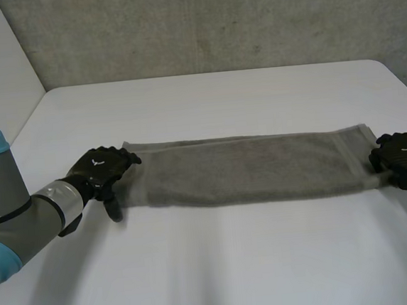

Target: Fold the towel.

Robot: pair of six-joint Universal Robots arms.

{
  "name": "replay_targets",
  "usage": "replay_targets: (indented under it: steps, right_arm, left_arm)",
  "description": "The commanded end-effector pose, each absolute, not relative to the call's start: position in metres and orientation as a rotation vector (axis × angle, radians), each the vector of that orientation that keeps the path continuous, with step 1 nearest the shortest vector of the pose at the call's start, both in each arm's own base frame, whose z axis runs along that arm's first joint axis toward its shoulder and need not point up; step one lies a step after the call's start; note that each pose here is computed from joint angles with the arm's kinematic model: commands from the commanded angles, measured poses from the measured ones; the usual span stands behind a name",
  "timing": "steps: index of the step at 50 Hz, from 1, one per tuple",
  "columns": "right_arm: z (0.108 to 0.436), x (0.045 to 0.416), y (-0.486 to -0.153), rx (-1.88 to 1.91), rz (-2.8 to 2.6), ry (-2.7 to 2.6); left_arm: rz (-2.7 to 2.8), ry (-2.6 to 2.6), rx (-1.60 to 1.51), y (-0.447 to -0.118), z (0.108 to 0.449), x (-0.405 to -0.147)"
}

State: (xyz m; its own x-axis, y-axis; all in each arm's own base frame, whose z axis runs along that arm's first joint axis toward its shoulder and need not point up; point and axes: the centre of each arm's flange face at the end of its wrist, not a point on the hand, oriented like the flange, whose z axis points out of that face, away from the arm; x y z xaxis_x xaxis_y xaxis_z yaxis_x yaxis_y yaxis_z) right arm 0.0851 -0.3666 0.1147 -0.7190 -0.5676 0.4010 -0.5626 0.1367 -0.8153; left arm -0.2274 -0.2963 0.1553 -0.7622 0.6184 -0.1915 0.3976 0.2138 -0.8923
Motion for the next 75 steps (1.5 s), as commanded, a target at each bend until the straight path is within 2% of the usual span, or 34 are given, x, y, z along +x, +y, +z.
replay_targets:
  steps: [1, 7, 9, 10, 12, 15, 17, 18, 20, 21, 22, 23, 25, 26, 28, 29, 30, 31, 32, 33, 34, 36, 37, 39, 42, 44, 53, 58, 60, 61, 66, 69, 75]
  right_arm:
    - [0.116, 0.072, -0.376, -1.157, -1.726, 2.396]
    - [0.132, 0.041, -0.387, -1.110, -1.821, 2.453]
    - [0.162, 0.028, -0.395, -1.127, -1.953, 2.439]
    - [0.162, 0.028, -0.395, -1.127, -1.954, 2.439]
    - [0.187, 0.028, -0.400, -1.151, -2.053, 2.395]
    - [0.196, 0.030, -0.401, -1.160, -2.090, 2.375]
    - [0.215, 0.058, -0.398, -1.201, -2.133, 2.268]
    - [0.215, 0.058, -0.398, -1.202, -2.133, 2.267]
    - [0.232, 0.111, -0.384, -1.270, -2.137, 2.085]
    - [0.233, 0.112, -0.384, -1.271, -2.137, 2.084]
    - [0.237, 0.138, -0.375, -1.311, -2.127, 1.998]
    - [0.237, 0.138, -0.375, -1.312, -2.127, 1.998]
    - [0.241, 0.194, -0.351, -1.409, -2.100, 1.810]
    - [0.241, 0.194, -0.351, -1.409, -2.099, 1.809]
    - [0.246, 0.250, -0.320, -1.499, -2.082, 1.599]
    - [0.246, 0.250, -0.320, -1.500, -2.082, 1.598]
    - [0.249, 0.273, -0.307, -1.528, -2.087, 1.511]
    - [0.249, 0.273, -0.306, -1.528, -2.087, 1.510]
    - [0.250, 0.294, -0.295, -1.542, -2.088, 1.444]
    - [0.245, 0.314, -0.285, -1.553, -2.072, 1.399]
    - [0.245, 0.314, -0.285, -1.553, -2.072, 1.398]
    - [0.224, 0.355, -0.265, -1.581, -1.997, 1.326]
    - [0.224, 0.355, -0.265, -1.581, -1.996, 1.326]
    - [0.208, 0.386, -0.249, -1.608, -1.943, 1.265]
    - [0.197, 0.398, -0.243, -1.621, -1.914, 1.251]
    - [0.178, 0.411, -0.237, -1.636, -1.867, 1.275]
    - [0.180, 0.395, -0.246, -1.603, -1.911, 1.454]
    - [0.188, 0.359, -0.256, -1.553, -1.875, 1.630]
    - [0.191, 0.325, -0.267, -1.458, -1.824, 1.787]
    - [0.191, 0.325, -0.267, -1.457, -1.824, 1.788]
    - [0.186, 0.269, -0.277, -1.203, -1.723, 2.026]
    - [0.179, 0.248, -0.276, -1.125, -1.669, 2.087]
    - [0.165, 0.230, -0.271, -1.079, -1.609, 2.120]
  left_arm:
    - [1.571, -2.280, -0.971, -0.295, 0.155, -0.227]
    - [1.570, -2.282, -0.969, -0.294, 0.155, -0.226]
    - [1.573, -2.284, -0.966, -0.295, 0.155, -0.225]
    - [1.574, -2.286, -0.963, -0.295, 0.156, -0.224]
    - [1.575, -2.287, -0.962, -0.295, 0.156, -0.224]
    - [1.575, -2.287, -0.962, -0.295, 0.156, -0.224]
    - [1.575, -2.287, -0.962, -0.295, 0.156, -0.224]
    - [1.575, -2.287, -0.962, -0.295, 0.156, -0.224]
    - [1.573, -2.289, -0.962, -0.295, 0.155, -0.224]
    - [1.573, -2.289, -0.962, -0.295, 0.155, -0.224]
    - [1.569, -2.291, -0.961, -0.294, 0.155, -0.224]
    - [1.565, -2.293, -0.961, -0.294, 0.154, -0.224]
    - [1.565, -2.293, -0.961, -0.294, 0.154, -0.224]
    - [1.569, -2.292, -0.960, -0.295, 0.154, -0.223]
    - [1.569, -2.292, -0.960, -0.295, 0.154, -0.223]
    - [1.571, -2.291, -0.960, -0.295, 0.154, -0.223]
    - [1.571, -2.291, -0.960, -0.295, 0.154, -0.223]
    - [1.577, -2.288, -0.960, -0.295, 0.155, -0.223]
    - [1.577, -2.288, -0.960, -0.295, 0.155, -0.223]
    - [1.584, -2.286, -0.960, -0.296, 0.155, -0.223]
    - [1.584, -2.286, -0.960, -0.296, 0.154, -0.223]
    - [1.584, -2.287, -0.956, -0.296, 0.154, -0.223]
    - [1.585, -2.289, -0.957, -0.296, 0.154, -0.223]
    - [1.585, -2.289, -0.955, -0.296, 0.154, -0.223]
    - [1.581, -2.291, -0.955, -0.296, 0.154, -0.222]
    - [1.581, -2.291, -0.955, -0.296, 0.154, -0.222]
    - [1.585, -2.282, -0.896, -0.299, 0.158, -0.224]
    - [1.586, -2.249, -0.830, -0.301, 0.166, -0.230]
    - [1.586, -2.239, -0.812, -0.300, 0.168, -0.232]
    - [1.592, -2.216, -0.807, -0.296, 0.174, -0.237]
    - [1.570, -2.159, -0.844, -0.281, 0.178, -0.255]
    - [1.554, -2.128, -0.878, -0.271, 0.179, -0.265]
    - [1.548, -2.067, -0.929, -0.258, 0.178, -0.283]
